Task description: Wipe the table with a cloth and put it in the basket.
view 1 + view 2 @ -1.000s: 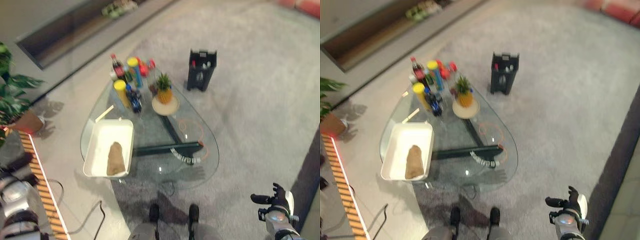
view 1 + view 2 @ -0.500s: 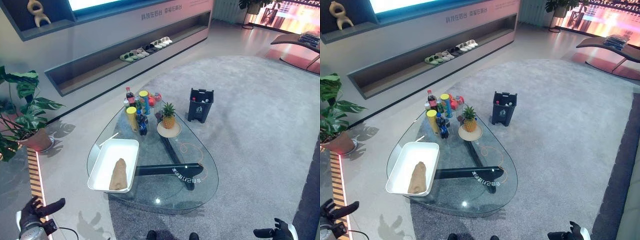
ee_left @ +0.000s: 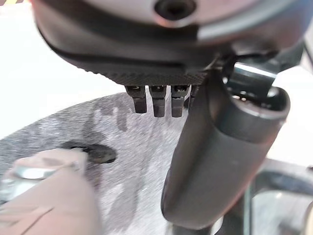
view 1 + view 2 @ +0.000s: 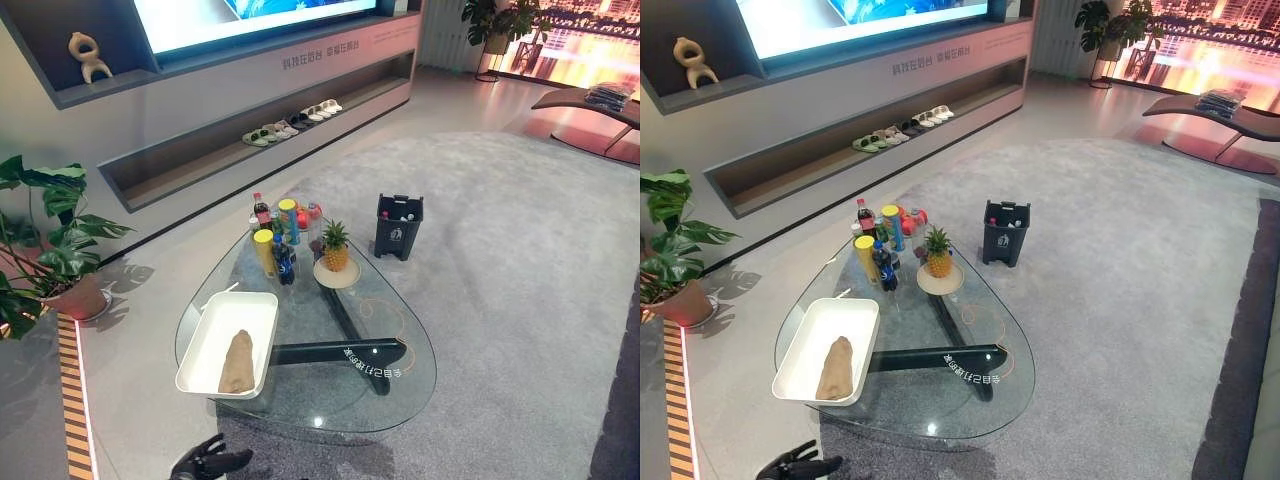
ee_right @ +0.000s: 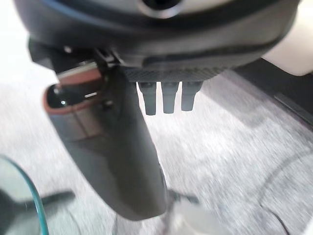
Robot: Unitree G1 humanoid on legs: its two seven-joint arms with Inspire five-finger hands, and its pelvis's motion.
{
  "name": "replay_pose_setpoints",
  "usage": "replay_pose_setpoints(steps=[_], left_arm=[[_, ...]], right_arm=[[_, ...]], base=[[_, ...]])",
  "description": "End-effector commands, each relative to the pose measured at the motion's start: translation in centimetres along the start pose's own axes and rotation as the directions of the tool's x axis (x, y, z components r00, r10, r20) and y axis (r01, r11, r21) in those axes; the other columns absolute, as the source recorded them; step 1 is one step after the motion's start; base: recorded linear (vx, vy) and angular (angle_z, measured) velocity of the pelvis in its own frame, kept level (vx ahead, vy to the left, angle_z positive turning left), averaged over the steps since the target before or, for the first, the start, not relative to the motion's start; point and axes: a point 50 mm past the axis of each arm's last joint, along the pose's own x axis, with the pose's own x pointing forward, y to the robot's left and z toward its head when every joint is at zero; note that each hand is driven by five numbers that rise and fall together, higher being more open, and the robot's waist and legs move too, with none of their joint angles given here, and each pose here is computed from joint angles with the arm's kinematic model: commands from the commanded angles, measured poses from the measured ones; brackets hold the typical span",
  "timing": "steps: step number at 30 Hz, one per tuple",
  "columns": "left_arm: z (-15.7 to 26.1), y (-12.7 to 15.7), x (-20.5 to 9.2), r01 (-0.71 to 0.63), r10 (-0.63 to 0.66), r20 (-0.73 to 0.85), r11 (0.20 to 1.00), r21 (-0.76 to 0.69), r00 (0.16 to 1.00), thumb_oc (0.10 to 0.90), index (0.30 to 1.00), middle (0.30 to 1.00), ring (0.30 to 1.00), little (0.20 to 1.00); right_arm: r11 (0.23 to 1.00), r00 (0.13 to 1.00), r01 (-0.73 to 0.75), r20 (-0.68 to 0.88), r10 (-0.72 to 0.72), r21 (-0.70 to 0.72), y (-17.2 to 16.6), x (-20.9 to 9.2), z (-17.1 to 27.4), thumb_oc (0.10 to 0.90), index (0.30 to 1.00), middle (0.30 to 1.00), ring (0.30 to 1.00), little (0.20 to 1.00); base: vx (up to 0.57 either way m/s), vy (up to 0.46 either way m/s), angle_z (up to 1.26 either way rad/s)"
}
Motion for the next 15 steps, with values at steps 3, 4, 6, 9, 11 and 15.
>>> replay_pose_setpoints(steps=[3, 4, 6, 9, 11, 15], left_arm=[[2.2, -0.1, 0.5, 0.000, -0.002, 0.029, 0.998, 0.067, 1.000, 0.800, 0.900, 0.900, 0.900, 0.900], [2.2, -0.1, 0.5, 0.000, -0.002, 0.029, 0.998, 0.067, 1.000, 0.800, 0.900, 0.900, 0.900, 0.900], [2.1, -0.2, 0.5, 0.002, -0.003, 0.022, 0.998, 0.068, 1.000, 0.800, 0.900, 0.900, 0.900, 0.900], [1.8, -0.5, 0.6, 0.011, -0.012, 0.006, 0.996, 0.084, 1.000, 0.800, 0.900, 0.900, 0.900, 0.900], [1.6, -0.7, 0.6, 0.008, -0.008, 0.000, 0.996, 0.090, 1.000, 0.800, 0.900, 0.900, 0.900, 0.900], [1.6, -0.9, 0.6, 0.009, -0.008, -0.004, 0.996, 0.084, 1.000, 0.800, 0.900, 0.900, 0.900, 0.900]], right_arm=[[0.994, 1.000, -0.006, 0.006, 0.007, -0.107, 0.0, 0.0, 1.7, 0.800, 0.900, 0.900, 0.900, 0.900], [0.994, 1.000, -0.006, 0.006, 0.007, -0.107, 0.0, 0.0, 1.7, 0.800, 0.900, 0.900, 0.900, 0.900], [0.991, 1.000, -0.013, 0.009, 0.015, -0.132, 0.3, 0.0, 1.8, 0.800, 0.900, 0.900, 0.900, 0.900], [0.986, 0.999, -0.030, 0.017, 0.033, -0.165, 1.0, -0.1, 2.0, 0.800, 0.900, 0.900, 0.900, 0.900], [0.985, 0.999, -0.033, 0.020, 0.037, -0.169, 1.2, -0.1, 2.1, 0.800, 0.900, 0.900, 0.900, 0.900], [0.981, 0.998, -0.039, 0.032, 0.046, -0.191, 1.6, -0.1, 2.4, 0.800, 0.900, 0.900, 0.900, 0.900]], base=[[0.01, 0.002, -0.01], [0.00, 0.000, 0.00], [0.01, 0.004, -0.02], [0.03, 0.004, -0.08], [0.02, 0.001, -0.02], [0.00, 0.000, 0.00]])
